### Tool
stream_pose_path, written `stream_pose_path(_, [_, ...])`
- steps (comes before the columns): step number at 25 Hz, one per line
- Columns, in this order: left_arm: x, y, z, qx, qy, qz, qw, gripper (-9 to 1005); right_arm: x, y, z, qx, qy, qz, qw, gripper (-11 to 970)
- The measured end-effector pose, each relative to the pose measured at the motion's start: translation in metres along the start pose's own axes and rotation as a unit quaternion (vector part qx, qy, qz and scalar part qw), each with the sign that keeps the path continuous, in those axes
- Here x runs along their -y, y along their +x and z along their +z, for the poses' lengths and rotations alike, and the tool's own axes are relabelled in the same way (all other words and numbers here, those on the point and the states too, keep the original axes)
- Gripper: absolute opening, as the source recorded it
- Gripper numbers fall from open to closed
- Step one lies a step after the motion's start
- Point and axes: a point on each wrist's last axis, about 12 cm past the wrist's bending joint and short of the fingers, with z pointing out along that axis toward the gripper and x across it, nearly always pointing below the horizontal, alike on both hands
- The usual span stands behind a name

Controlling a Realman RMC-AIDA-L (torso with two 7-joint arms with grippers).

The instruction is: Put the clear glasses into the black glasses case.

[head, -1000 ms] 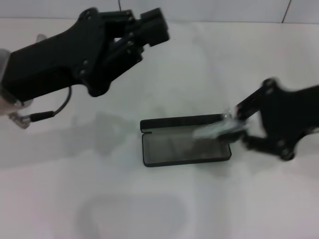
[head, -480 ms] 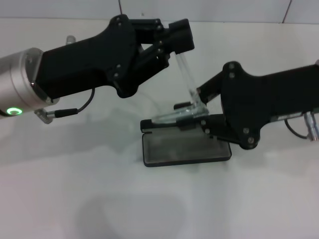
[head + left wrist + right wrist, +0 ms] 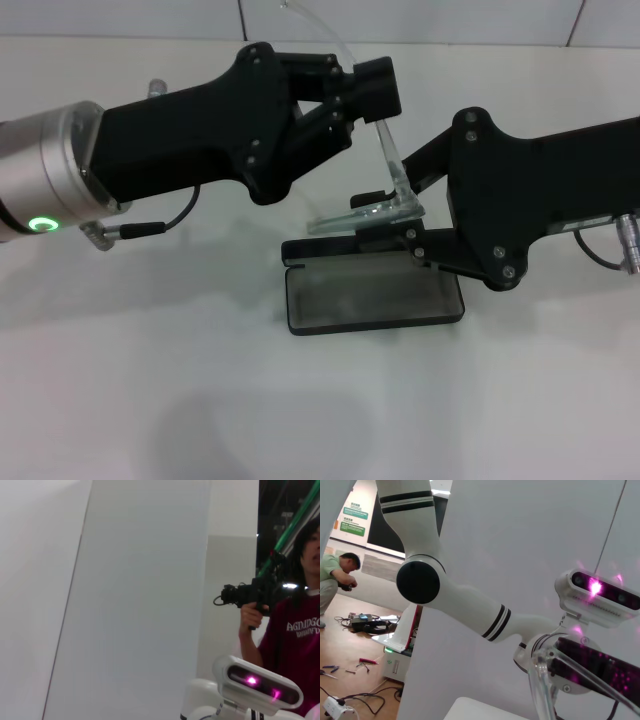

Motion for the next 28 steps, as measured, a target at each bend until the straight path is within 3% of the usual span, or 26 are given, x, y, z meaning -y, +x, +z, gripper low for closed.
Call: stream_pose_path(28, [0.0034,0.0077,0.0093,-0.03,0.031,-0.014,0.999,86,-0.0024,0.0052,-0.0047,0.02,0.009,0.01,1.0,114])
